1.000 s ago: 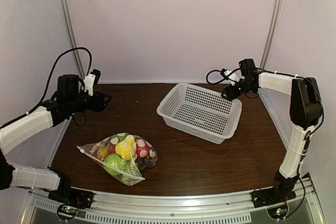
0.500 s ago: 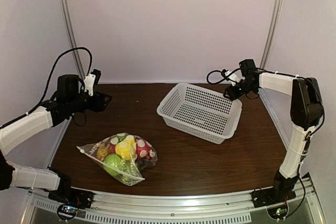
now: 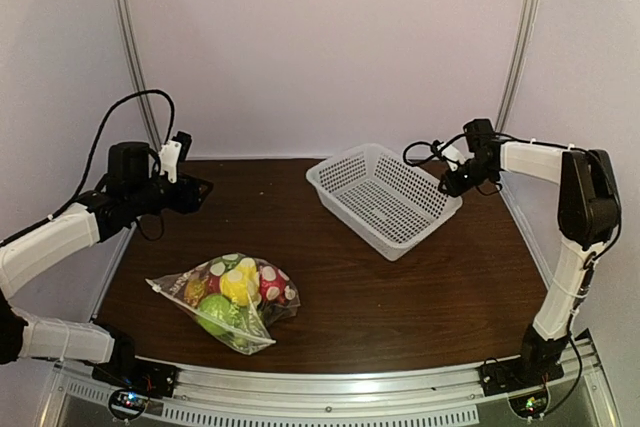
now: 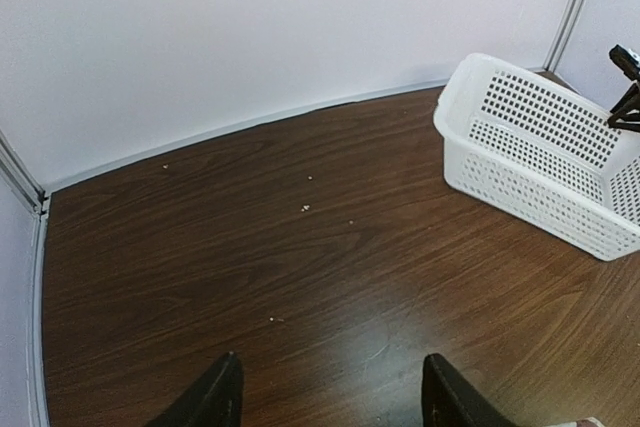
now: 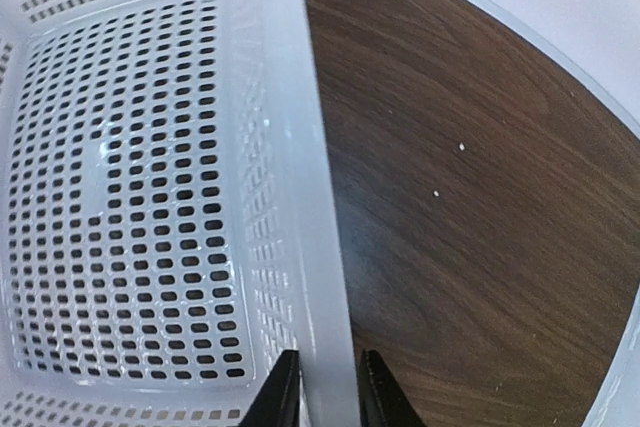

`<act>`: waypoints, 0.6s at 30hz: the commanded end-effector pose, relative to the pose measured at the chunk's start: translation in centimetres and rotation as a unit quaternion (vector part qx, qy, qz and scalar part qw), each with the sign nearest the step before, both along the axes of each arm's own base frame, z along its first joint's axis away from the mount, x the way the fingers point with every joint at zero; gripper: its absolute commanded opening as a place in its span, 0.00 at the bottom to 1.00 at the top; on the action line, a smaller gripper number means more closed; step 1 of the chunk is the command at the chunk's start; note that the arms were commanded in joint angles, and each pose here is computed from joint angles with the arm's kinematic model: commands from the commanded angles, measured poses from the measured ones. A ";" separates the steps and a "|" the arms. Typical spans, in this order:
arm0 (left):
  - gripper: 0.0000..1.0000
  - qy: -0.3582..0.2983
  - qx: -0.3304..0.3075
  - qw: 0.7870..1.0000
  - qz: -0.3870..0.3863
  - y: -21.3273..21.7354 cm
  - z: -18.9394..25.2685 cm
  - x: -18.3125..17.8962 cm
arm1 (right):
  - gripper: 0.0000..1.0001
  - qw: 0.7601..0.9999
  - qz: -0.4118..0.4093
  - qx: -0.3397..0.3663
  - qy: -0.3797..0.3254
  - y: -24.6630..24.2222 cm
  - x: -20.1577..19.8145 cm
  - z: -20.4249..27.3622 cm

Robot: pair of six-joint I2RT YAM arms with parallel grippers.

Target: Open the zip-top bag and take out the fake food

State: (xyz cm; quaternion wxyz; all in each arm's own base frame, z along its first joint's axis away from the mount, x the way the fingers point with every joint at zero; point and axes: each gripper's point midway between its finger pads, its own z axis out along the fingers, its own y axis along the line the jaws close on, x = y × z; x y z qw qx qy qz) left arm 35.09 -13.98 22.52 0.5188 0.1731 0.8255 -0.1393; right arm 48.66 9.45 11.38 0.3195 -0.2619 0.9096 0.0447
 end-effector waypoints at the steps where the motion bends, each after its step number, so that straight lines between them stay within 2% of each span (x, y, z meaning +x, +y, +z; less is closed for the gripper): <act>1: 0.63 -0.032 -0.004 0.999 -0.006 -0.3 2.4 0.1 | 0.19 0.995 -0.091 -0.022 0.043 -4.8 -4.2 -0.6; 7: 0.63 -0.033 -0.005 0.999 -0.007 -0.4 2.6 0.1 | 0.18 0.992 -0.096 -0.053 0.061 -6.5 -10.8 -1.4; 13: 0.63 -0.025 -0.010 1.000 -0.002 -0.3 2.5 0.0 | 0.19 0.989 -0.111 -0.069 0.074 -8.0 -15.6 -1.8; 18: 0.63 0.026 -0.001 1.000 0.011 -1.8 3.3 -1.4 | 0.48 0.994 -0.081 -0.039 0.055 -6.9 -17.8 1.6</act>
